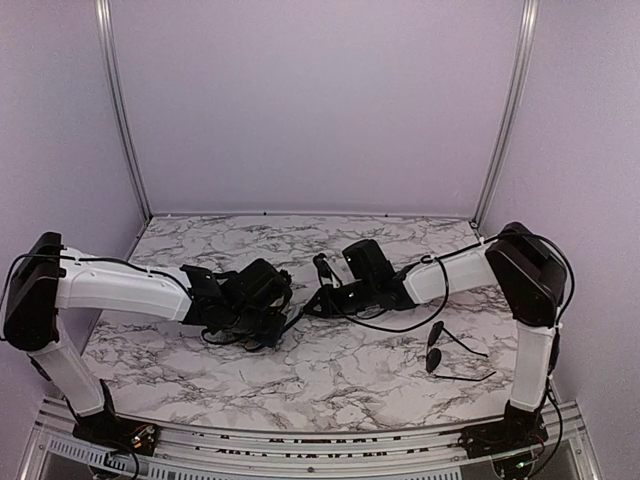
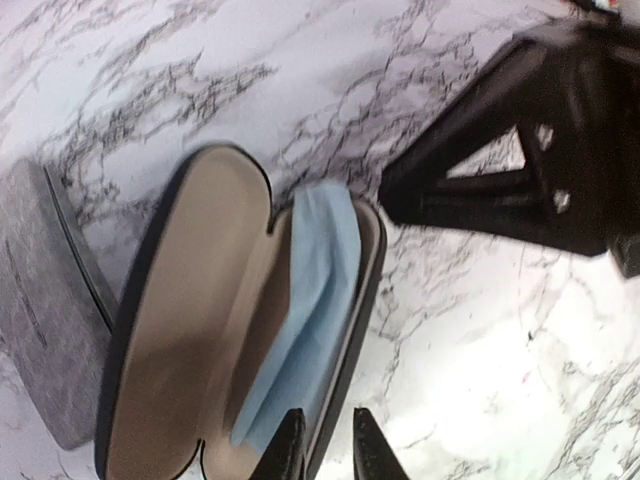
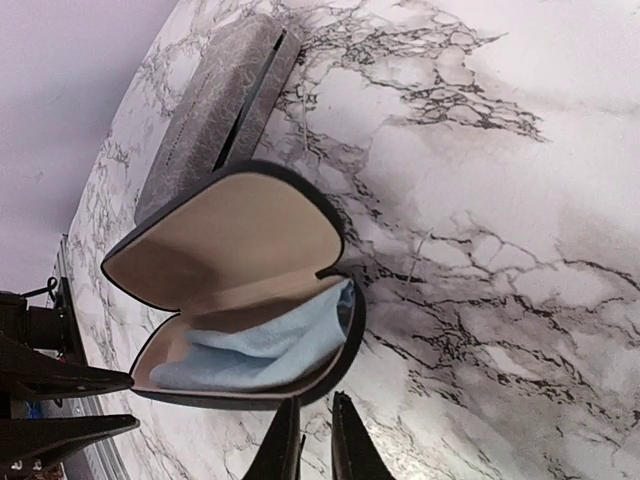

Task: Organize the sunglasses
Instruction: Adjust the folded cleaning cloth on the sunglasses case, then pick up the sunglasses from the center of the board.

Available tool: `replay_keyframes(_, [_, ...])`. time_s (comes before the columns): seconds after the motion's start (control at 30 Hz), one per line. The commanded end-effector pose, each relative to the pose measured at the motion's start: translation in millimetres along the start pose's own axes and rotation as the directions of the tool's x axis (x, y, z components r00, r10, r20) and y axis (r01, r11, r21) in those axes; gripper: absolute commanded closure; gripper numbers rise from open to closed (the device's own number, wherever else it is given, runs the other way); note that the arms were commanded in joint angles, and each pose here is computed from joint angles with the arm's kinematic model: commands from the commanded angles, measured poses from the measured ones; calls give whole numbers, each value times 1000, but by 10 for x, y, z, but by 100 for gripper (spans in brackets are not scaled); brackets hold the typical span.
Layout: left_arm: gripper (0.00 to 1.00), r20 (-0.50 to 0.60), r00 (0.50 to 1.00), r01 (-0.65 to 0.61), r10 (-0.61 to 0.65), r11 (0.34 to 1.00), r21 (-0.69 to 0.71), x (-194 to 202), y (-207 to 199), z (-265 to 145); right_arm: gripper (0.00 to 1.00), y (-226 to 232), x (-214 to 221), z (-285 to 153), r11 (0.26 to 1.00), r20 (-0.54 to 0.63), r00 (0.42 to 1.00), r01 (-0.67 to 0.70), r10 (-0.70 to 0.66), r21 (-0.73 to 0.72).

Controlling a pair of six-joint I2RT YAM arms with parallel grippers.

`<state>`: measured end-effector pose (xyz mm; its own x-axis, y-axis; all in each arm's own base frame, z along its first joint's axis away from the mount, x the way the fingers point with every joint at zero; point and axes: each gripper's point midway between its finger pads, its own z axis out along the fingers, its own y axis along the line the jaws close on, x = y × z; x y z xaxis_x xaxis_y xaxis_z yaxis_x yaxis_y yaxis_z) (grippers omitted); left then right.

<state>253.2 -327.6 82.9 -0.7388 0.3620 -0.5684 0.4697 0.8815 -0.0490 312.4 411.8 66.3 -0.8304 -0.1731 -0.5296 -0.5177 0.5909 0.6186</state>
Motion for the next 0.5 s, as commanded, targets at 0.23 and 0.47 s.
replay_keyframes(0.23, [85,94,985,152,-142,982,-114,200,315,-234,90,5,237,211,1000,-57,998,12,-12,-7])
replay_keyframes(0.47, [79,160,979,140,-126,987,-78,-18,275,-459,90,8,182,43,999,-25,999,44,-44,30])
